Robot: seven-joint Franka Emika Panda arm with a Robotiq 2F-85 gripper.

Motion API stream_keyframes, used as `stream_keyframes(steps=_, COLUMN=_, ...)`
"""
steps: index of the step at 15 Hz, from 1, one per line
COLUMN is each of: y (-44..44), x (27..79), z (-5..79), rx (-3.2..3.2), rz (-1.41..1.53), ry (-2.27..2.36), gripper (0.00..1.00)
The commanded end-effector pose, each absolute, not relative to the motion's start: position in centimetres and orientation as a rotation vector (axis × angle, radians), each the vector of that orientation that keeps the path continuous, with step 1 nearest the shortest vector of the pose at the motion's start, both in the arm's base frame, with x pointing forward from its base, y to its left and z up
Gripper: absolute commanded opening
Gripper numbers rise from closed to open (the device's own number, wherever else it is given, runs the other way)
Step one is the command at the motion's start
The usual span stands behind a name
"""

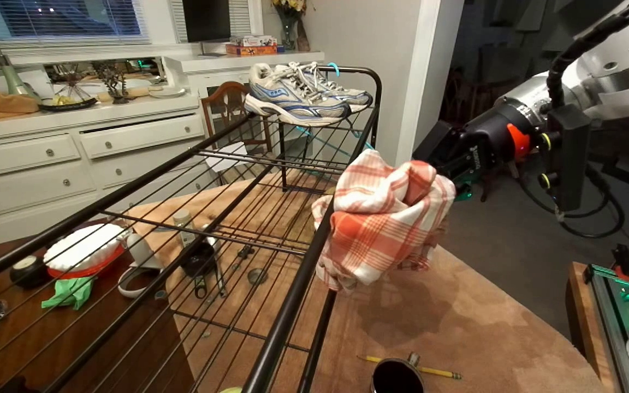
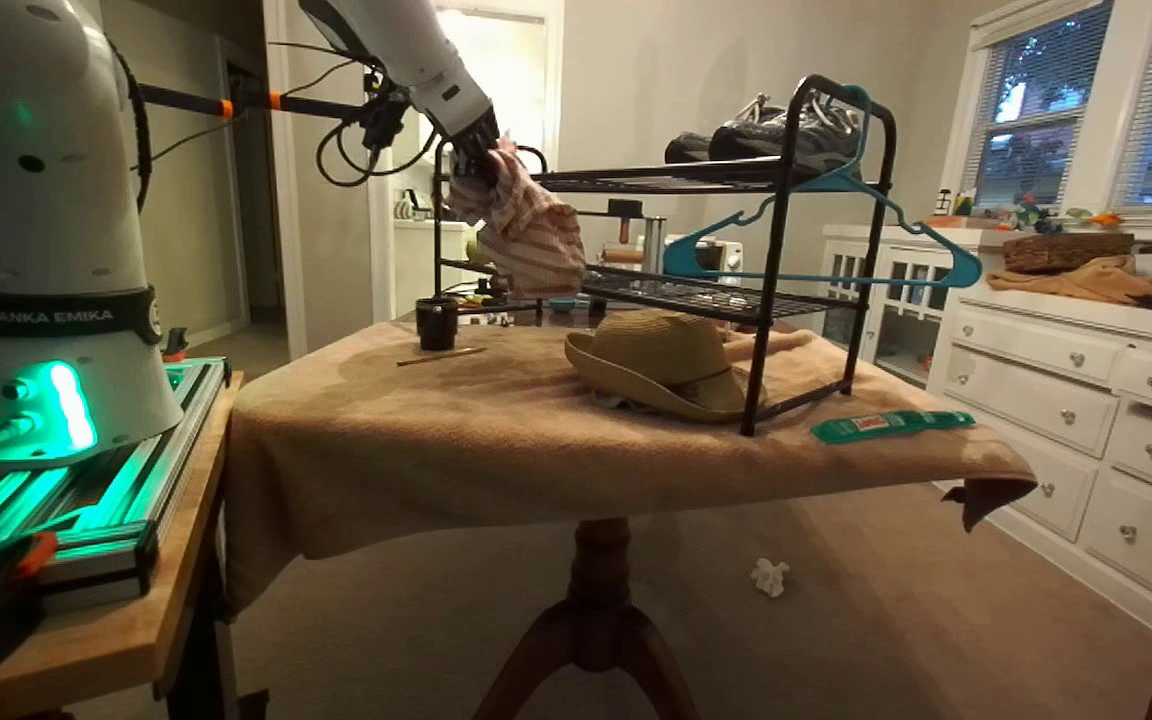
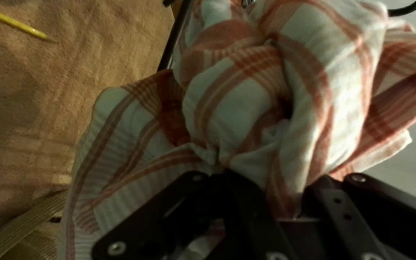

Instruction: Fold the cloth, then move it to the bottom rack

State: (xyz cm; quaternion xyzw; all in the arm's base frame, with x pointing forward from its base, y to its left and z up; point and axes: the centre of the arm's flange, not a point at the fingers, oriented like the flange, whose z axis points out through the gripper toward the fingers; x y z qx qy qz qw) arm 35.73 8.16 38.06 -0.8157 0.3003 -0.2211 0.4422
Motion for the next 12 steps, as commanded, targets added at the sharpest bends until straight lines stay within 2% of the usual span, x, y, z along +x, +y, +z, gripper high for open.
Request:
stream_keyframes(steps=1, y=9.7, x=34.7, z=35.6, rx=-1.992, rz=-0.668, ry=0.794, gripper=0.07)
stream_keyframes(steps=12, y=13.1, x=35.8, z=32.8, rx=-2.216, rz=-0.798, ry=0.562, gripper=0.07)
